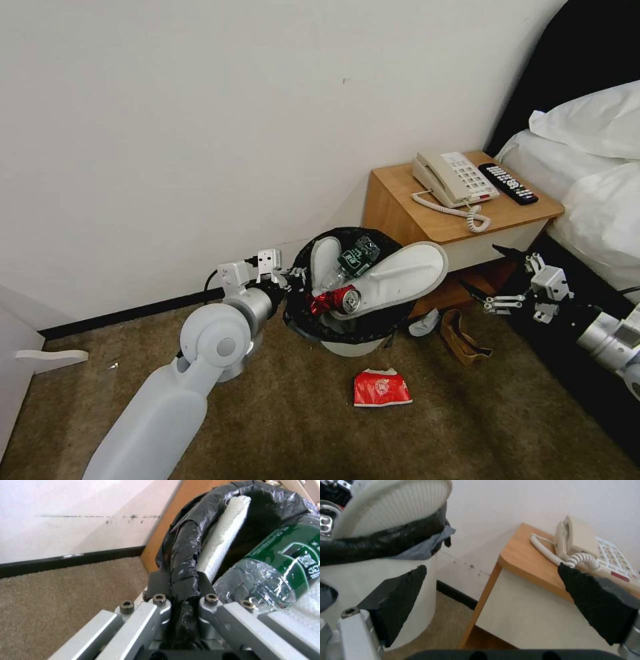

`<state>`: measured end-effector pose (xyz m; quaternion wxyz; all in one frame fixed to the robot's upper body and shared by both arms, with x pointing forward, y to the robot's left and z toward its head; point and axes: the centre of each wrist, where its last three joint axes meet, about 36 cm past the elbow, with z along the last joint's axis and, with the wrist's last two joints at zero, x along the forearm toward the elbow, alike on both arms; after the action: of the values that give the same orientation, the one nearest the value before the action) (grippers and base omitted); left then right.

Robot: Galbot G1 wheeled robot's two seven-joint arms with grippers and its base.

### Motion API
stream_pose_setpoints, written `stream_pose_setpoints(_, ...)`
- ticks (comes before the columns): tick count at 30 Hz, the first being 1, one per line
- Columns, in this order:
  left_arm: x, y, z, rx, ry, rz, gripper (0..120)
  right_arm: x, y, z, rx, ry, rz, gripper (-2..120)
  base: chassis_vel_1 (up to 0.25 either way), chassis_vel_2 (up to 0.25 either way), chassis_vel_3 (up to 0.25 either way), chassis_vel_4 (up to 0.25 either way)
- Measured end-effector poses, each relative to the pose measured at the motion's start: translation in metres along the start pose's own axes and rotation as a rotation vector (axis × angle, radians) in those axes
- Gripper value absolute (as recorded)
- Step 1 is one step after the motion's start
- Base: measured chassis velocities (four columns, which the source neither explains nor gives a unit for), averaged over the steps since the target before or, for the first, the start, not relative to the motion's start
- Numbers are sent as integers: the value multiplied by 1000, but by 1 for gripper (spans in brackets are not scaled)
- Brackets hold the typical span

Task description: Pick up the trash bin, then pick up the garbage from the floor and place it into the trash bin.

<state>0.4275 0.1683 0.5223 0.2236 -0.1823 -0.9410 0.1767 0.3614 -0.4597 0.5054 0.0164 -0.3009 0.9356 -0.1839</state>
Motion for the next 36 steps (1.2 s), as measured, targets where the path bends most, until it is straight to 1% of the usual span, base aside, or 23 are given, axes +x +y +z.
stream_pose_setpoints(11, 2, 0, 0, 1, -3, -2, 4, 10, 6, 29, -19, 62, 12, 100, 0, 0, 0, 0)
stream_pose_setpoints(13, 2, 1, 0, 2, -4, -3, 4, 13, 10, 44, -29, 91, 10, 100, 0, 0, 0, 0)
stream_pose_setpoints(14, 2, 1, 0, 2, -4, -3, 4, 13, 10, 44, -29, 91, 10, 100, 0, 0, 0, 0)
stream_pose_setpoints(16, 2, 1, 0, 3, -4, -4, 4, 18, 16, 61, -40, 124, 8, 100, 0, 0, 0, 0)
stream_pose_setpoints(19, 2, 1, 0, 3, -5, -3, 4, 20, 19, 70, -47, 140, 9, 100, 0, 0, 0, 0)
stream_pose_setpoints(21, 2, 1, 0, 3, -6, -4, 4, 24, 23, 86, -64, 166, 15, 100, 0, 0, 0, 0)
stream_pose_setpoints(22, 2, 1, 0, 3, -6, -4, 4, 24, 23, 86, -64, 166, 15, 100, 0, 0, 0, 0)
stream_pose_setpoints(24, 2, 2, 0, 2, -6, -4, 4, 27, 28, 102, -85, 192, 26, 100, 0, 0, 0, 0)
stream_pose_setpoints(27, 2, 2, 0, 2, -6, -4, 4, 29, 29, 110, -94, 209, 31, 100, 0, 0, 0, 0)
stream_pose_setpoints(30, 2, 1, 0, 1, -5, -2, 4, 34, 33, 131, -115, 246, 47, 100, 0, 0, 0, 0)
stream_pose_setpoints(36, 1, 1, 0, 1, -5, -1, 3, 34, 39, 151, -144, 270, 65, 100, 0, 0, 0, 0)
